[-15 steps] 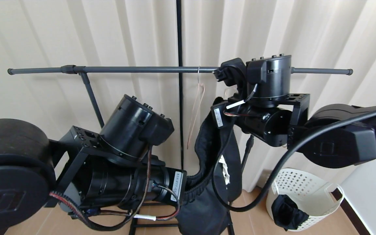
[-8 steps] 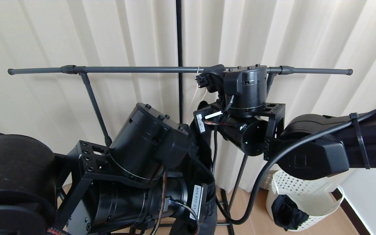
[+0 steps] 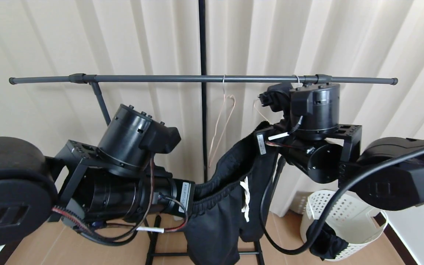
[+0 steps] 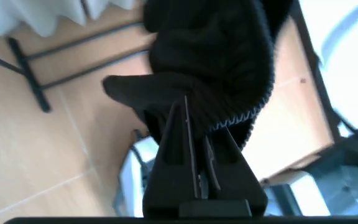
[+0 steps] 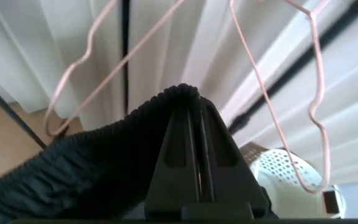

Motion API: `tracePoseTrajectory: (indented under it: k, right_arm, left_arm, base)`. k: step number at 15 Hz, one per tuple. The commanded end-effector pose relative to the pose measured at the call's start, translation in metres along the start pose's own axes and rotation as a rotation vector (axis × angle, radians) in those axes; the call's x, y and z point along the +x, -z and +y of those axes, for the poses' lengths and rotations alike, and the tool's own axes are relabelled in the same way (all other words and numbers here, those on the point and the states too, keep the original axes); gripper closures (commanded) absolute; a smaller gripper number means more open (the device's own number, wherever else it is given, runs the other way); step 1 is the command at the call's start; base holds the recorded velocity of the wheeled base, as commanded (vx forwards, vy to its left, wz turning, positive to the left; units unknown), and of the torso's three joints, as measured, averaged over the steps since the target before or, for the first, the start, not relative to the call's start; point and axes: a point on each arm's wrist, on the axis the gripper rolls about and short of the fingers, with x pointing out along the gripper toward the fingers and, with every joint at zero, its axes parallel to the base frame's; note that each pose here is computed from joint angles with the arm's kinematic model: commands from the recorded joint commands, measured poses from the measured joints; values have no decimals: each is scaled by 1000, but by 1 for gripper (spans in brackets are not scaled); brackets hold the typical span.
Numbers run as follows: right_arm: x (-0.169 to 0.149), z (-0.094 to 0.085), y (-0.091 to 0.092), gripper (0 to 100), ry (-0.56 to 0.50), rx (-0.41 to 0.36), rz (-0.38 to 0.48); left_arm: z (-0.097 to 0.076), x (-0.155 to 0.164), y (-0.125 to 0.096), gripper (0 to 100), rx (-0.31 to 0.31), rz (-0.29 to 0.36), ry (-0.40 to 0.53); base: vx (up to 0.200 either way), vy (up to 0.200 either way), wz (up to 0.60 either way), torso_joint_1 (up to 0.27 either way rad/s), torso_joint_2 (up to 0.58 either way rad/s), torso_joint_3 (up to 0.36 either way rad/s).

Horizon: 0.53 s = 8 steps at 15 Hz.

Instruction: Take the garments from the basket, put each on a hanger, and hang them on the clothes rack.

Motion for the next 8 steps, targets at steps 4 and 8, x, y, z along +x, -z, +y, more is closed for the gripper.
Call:
tracePoseTrajectory:
  k: [4, 8]
  right_arm:
    - [-23, -47, 36, 100, 79, -2, 58]
    - [-37, -55, 47, 0, 42, -128, 87]
  left_arm:
    - [11, 30, -51, 100, 5, -111, -45]
    - [2, 35, -82, 100, 26, -216, -96]
  base:
    - [0, 0, 0, 0, 0, 0]
    - [0, 0, 0, 0, 0, 0]
